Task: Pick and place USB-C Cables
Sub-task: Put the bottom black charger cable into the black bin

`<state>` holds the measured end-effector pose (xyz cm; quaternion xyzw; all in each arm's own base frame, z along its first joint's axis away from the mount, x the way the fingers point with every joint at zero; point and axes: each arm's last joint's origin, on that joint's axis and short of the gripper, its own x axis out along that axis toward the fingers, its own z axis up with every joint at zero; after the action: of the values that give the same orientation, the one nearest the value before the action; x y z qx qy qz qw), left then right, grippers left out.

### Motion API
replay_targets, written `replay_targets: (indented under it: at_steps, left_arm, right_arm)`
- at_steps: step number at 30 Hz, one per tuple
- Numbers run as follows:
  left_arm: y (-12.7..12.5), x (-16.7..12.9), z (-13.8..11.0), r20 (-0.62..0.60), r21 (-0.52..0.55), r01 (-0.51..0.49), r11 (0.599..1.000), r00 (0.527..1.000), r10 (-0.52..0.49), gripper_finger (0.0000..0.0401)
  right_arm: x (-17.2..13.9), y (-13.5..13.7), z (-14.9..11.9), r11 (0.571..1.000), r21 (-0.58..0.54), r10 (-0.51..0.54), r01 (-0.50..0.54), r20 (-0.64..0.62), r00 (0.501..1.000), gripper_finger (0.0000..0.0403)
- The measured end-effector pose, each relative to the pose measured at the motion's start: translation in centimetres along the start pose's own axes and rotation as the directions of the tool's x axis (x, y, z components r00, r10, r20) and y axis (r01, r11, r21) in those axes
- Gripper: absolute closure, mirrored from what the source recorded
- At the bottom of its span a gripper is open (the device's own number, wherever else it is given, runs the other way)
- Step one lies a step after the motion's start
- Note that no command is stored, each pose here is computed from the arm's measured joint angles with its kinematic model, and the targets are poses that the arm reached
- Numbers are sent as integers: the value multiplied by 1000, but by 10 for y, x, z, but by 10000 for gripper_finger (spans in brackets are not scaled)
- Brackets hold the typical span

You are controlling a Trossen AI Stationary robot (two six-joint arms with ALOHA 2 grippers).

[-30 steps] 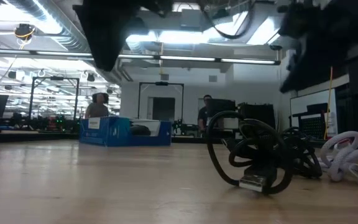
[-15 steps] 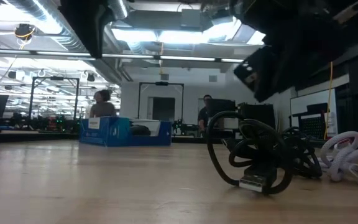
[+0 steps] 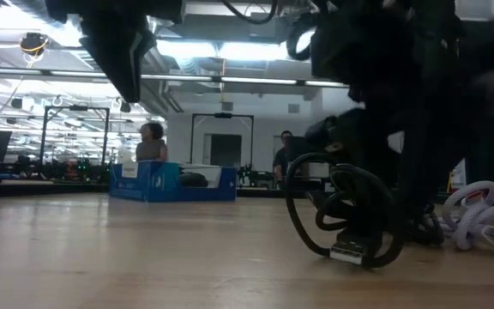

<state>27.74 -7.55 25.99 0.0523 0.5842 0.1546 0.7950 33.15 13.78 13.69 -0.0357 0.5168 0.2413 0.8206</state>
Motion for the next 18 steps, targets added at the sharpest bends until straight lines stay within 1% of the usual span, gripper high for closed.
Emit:
replay_targets:
  at_steps: [3,4,6,8,9,11,12,14,16,18]
  left_arm:
    - [-1,3,-2,-2,1,-1,1000,1000,1,331]
    - [-1,4,-1,3,-1,2,1000,1000,-2,331]
    - [-2,4,-1,9,-4,5,1000,1000,-5,331]
    - [-2,5,-1,11,0,5,1000,1000,-5,331]
    - [-2,5,-1,13,1,6,1000,1000,-6,331]
    - [-2,5,-1,13,2,5,1000,1000,-5,331]
    - [-2,5,0,14,1,4,1000,1000,-4,331]
    - [-2,5,0,18,1,-1,1000,1000,1,331]
    - [-2,5,0,25,-1,-6,1000,1000,6,331]
    - [-1,5,0,27,-1,-13,1000,1000,13,331]
  right_arm:
    - [7,-3,-3,997,7,-77,77,-28,997,279]
    - [8,-4,-4,994,34,-104,105,-37,994,279]
    - [8,-5,-5,985,122,-118,123,-49,992,283]
    - [6,-5,-7,967,213,-127,140,-73,989,303]
    - [4,-5,-8,960,237,-129,146,-85,988,322]
    - [-1,-5,-10,956,238,-149,170,-105,983,373]
    - [-4,-5,-10,956,227,-167,187,-105,980,385]
    - [-14,-3,-9,948,208,-224,240,-96,970,390]
    - [-31,-1,-9,932,203,-285,301,-102,953,394]
    - [-53,2,-11,903,242,-337,356,-116,934,395]
